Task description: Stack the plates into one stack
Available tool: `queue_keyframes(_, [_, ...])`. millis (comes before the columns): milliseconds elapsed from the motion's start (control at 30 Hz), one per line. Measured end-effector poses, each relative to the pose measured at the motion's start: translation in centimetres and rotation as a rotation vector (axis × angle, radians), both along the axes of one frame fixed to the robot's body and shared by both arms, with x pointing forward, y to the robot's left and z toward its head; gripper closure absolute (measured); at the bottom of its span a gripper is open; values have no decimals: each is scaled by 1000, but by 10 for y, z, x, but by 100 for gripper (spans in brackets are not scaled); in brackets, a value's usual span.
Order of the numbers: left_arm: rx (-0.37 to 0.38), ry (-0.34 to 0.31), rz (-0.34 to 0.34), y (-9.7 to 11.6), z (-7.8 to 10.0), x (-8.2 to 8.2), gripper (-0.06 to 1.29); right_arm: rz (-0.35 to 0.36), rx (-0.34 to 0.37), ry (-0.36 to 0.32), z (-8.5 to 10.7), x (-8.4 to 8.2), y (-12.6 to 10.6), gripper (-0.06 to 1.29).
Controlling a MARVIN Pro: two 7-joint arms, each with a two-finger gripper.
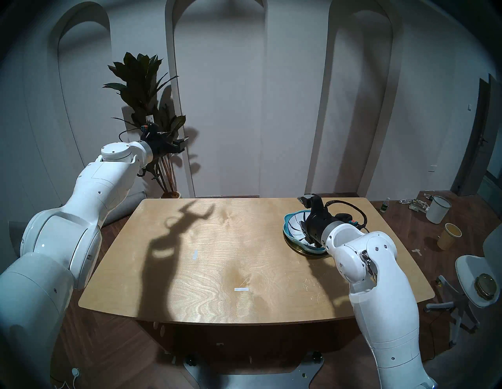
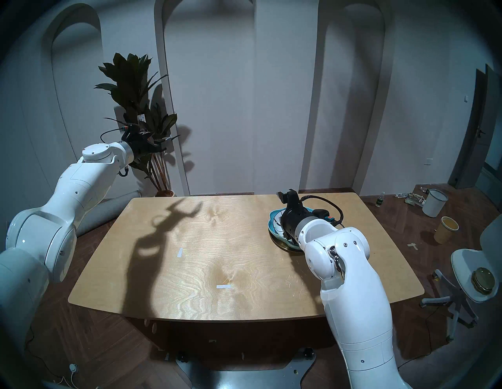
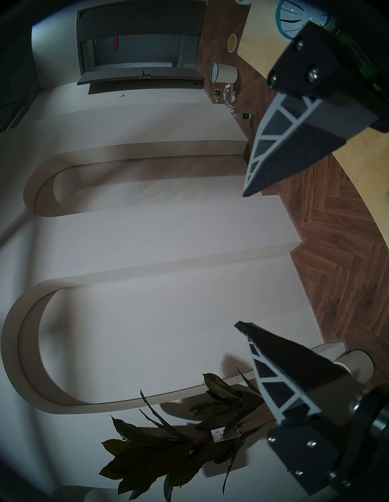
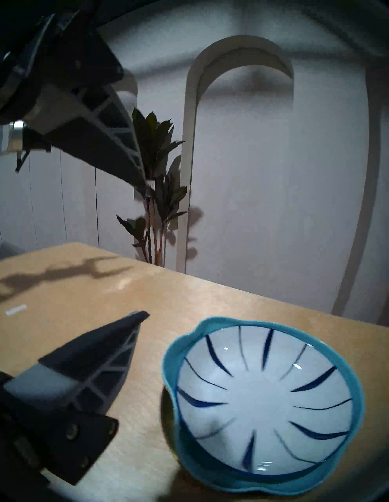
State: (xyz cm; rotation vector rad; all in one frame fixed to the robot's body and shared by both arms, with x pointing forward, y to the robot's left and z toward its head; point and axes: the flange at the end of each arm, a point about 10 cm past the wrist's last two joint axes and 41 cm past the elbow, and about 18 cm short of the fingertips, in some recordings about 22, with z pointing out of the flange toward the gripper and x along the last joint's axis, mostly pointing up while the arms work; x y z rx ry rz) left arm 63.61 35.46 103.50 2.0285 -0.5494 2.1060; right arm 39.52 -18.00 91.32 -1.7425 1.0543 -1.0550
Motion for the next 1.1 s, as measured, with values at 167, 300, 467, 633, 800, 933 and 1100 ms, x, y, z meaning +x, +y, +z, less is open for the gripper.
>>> queue_keyframes(167, [14,-36,-19,-14,6,1,0,-19,-205,21,-8,9,-20,5])
queue_keyframes(300, [50,-63,-35,-26,10,2,0,-44,-360,25,-2,18,-41,5])
queue_keyframes(467, [118,-80,-34,-39,8,3,0,-69,-562,-5,21,29,-64,2])
queue_keyframes(633, [154,-48,8,-39,-1,4,0,-55,-701,-27,35,35,-69,2])
queue_keyframes(800, [170,39,107,-27,-13,6,0,-17,-844,-48,47,43,-67,2])
queue_keyframes(933, [150,100,191,-15,-15,6,0,1,-927,-39,45,53,-69,2])
queue_keyframes(1100, [97,145,258,-6,-10,5,0,12,-989,-26,37,63,-74,2])
